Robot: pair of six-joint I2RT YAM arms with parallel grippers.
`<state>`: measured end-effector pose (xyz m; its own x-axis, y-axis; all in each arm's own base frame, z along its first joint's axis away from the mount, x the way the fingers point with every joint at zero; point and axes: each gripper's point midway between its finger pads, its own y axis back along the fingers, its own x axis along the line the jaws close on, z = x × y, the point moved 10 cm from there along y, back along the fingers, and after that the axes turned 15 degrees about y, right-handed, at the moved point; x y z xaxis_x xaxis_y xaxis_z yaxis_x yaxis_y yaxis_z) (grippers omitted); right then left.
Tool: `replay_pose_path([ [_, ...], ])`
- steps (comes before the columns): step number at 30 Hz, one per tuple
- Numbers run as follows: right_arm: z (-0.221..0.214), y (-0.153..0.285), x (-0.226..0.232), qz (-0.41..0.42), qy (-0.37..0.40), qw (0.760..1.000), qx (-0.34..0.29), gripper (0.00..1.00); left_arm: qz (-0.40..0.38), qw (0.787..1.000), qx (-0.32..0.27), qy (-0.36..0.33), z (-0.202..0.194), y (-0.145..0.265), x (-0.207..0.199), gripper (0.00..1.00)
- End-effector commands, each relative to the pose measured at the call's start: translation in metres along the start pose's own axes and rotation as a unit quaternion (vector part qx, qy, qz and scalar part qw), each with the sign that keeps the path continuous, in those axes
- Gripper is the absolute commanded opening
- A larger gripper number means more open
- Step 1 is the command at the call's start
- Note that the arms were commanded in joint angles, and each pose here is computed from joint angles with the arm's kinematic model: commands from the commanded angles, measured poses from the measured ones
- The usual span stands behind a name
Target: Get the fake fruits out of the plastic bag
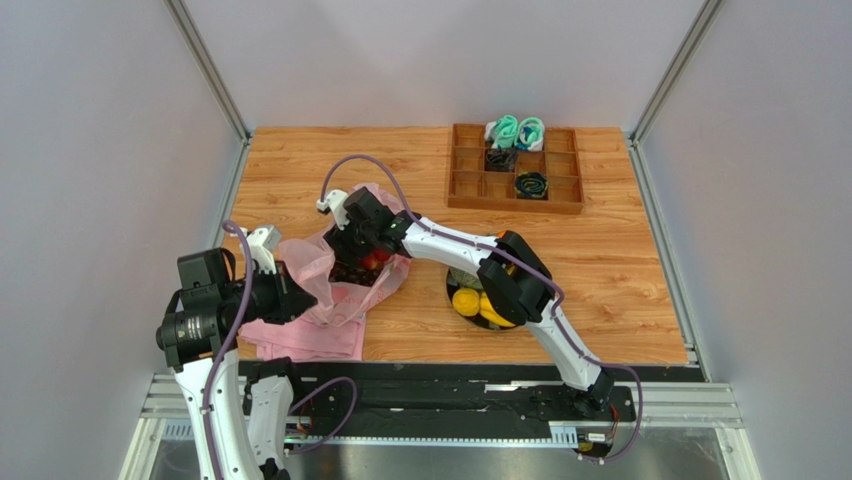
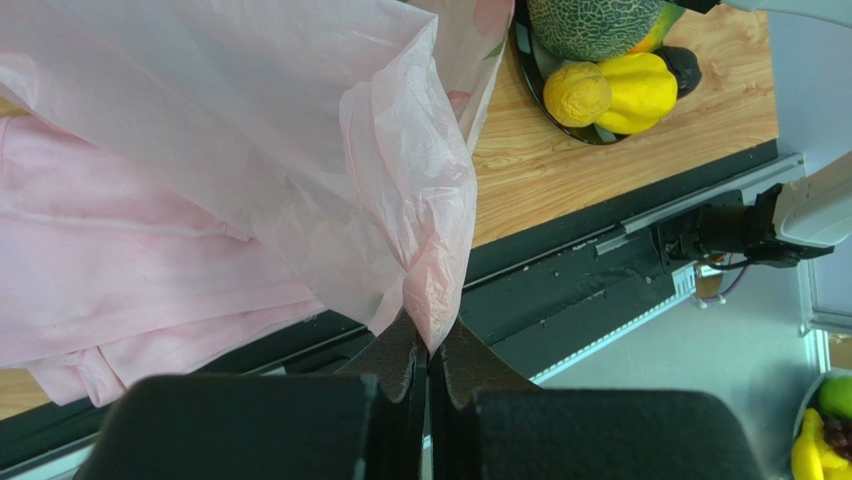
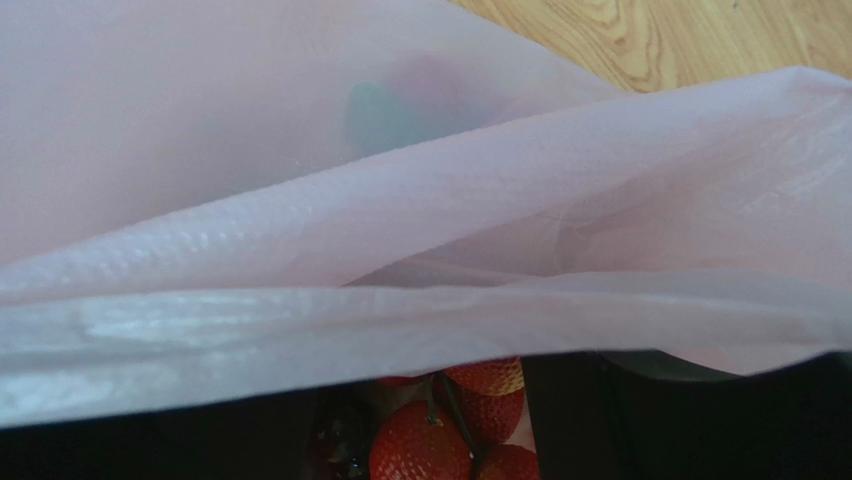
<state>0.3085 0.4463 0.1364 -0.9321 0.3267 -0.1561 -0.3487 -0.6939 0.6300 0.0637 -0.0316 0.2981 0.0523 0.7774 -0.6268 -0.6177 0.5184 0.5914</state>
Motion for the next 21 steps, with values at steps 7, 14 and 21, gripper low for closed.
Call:
replay_pose_path([
  [7,-0.006,-0.007,-0.011,-0.072,0.035,0.997,0.017,0.08,-0.002,1.0,-0.004,0.003,-0.004,0.001,0.0,0.0],
  [14,0.01,0.023,-0.014,-0.071,0.041,0.997,-0.004,0.0,-0.006,1.0,-0.017,-0.007,-0.009,0.003,-0.001,0.0],
  [21,0.037,0.071,-0.012,-0.033,0.042,0.997,-0.05,0.0,-0.013,1.0,-0.024,-0.006,-0.008,0.001,-0.001,0.0],
])
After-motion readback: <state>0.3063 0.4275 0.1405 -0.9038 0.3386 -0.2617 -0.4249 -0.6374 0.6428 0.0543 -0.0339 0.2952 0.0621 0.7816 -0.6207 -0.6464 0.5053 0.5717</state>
